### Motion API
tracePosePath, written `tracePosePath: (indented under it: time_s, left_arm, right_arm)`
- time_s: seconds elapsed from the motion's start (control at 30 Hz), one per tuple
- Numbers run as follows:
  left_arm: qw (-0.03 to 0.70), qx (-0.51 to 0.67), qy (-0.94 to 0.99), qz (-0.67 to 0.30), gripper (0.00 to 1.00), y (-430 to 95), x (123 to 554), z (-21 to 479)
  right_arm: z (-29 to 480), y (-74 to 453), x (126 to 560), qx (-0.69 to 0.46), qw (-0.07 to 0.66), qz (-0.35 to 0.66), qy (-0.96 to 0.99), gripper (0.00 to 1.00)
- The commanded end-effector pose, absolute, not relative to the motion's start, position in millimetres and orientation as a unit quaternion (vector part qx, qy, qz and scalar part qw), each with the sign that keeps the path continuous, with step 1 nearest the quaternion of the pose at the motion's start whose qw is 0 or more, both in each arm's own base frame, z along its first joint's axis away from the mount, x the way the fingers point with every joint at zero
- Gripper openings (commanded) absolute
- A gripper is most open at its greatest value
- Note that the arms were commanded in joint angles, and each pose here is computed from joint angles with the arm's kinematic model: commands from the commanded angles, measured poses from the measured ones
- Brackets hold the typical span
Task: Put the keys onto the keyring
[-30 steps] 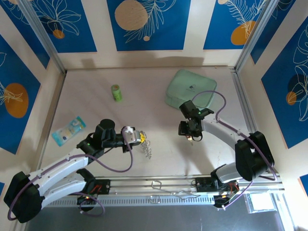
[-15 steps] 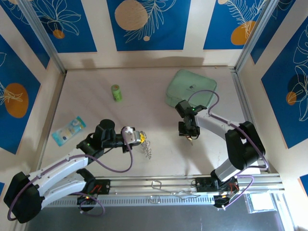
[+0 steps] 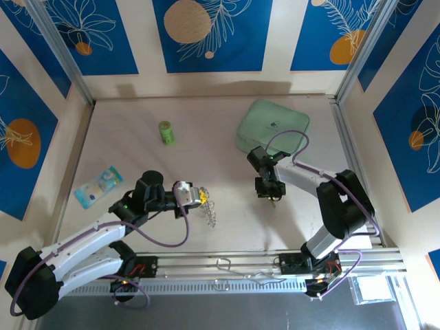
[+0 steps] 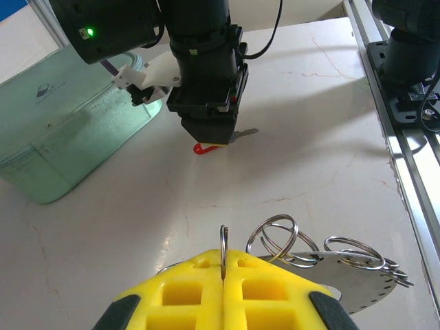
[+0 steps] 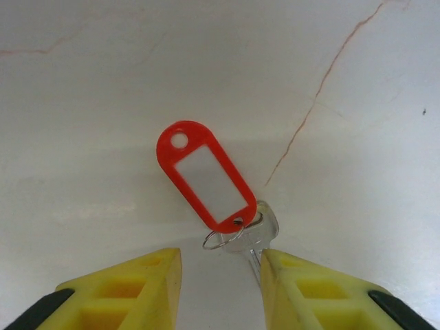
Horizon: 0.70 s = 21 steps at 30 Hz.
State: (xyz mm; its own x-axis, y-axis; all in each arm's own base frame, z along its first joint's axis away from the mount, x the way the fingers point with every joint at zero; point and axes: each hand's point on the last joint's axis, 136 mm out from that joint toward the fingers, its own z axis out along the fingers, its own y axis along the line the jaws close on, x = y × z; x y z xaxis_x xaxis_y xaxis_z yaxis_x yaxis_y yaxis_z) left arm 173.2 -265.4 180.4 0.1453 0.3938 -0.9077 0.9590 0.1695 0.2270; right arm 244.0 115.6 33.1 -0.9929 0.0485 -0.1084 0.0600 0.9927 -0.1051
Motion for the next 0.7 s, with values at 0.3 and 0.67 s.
tracePosePath:
  time_s: [0.3, 0.67]
  left_arm:
    - [0.499, 0.589, 0.562, -0.297, 0.0, -268.3, 165.1, 187.3]
    - [0.499, 0.59, 0.561, -0.297, 0.0, -268.4, 164.8, 187.8]
  right_arm:
    - [28.4, 112.6, 245.6, 0.033, 0.048, -0.077, 0.995, 0.25]
    - [37.3, 117.8, 246.3, 0.019, 0.055, -0.076, 0.995, 0.04]
